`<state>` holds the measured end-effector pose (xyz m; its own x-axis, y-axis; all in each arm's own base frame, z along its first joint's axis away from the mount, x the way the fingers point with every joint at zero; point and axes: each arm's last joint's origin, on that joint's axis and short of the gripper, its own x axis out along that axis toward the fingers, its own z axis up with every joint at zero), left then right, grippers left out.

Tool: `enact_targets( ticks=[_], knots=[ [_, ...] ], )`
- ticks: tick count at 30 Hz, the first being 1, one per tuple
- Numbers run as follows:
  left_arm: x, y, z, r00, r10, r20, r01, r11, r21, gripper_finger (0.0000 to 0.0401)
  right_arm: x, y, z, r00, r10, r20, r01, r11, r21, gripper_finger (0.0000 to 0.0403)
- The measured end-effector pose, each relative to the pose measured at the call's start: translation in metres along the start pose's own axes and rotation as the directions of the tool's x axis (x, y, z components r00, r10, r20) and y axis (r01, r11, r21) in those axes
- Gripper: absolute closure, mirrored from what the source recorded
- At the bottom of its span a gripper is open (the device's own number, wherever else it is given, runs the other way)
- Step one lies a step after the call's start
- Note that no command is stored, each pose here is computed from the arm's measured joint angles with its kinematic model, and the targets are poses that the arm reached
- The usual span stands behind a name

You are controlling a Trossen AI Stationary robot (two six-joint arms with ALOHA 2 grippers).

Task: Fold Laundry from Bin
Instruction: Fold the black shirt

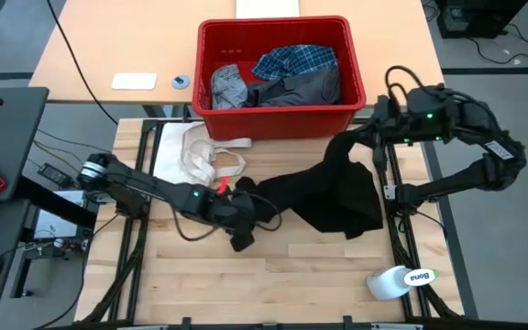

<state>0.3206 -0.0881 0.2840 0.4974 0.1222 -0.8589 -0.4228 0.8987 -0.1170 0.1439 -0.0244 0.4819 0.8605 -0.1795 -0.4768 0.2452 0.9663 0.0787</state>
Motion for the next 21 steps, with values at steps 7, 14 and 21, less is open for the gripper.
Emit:
enact_targets(
  ticks=[7, 14, 21],
  knots=[
    [0.010, -0.002, -0.002, 0.999, -0.011, -0.046, 0.010, 1.000, -0.025, 0.0390, -0.011, 0.000, 0.003, 0.997, -0.002, 0.079, 0.000, 1.000, 0.026, 0.0396],
    [0.010, -0.004, 0.002, 1.000, -0.014, -0.003, 0.014, 0.994, -0.110, 0.0336, -0.008, 0.000, 0.010, 0.991, -0.009, 0.135, -0.008, 0.992, 0.124, 0.0396],
    [0.002, -0.016, -0.011, 0.999, -0.038, -0.025, 0.033, 0.984, -0.177, 0.0175, -0.001, -0.001, 0.012, 0.990, -0.076, 0.123, 0.051, 0.980, 0.191, 0.0396]
  ],
)
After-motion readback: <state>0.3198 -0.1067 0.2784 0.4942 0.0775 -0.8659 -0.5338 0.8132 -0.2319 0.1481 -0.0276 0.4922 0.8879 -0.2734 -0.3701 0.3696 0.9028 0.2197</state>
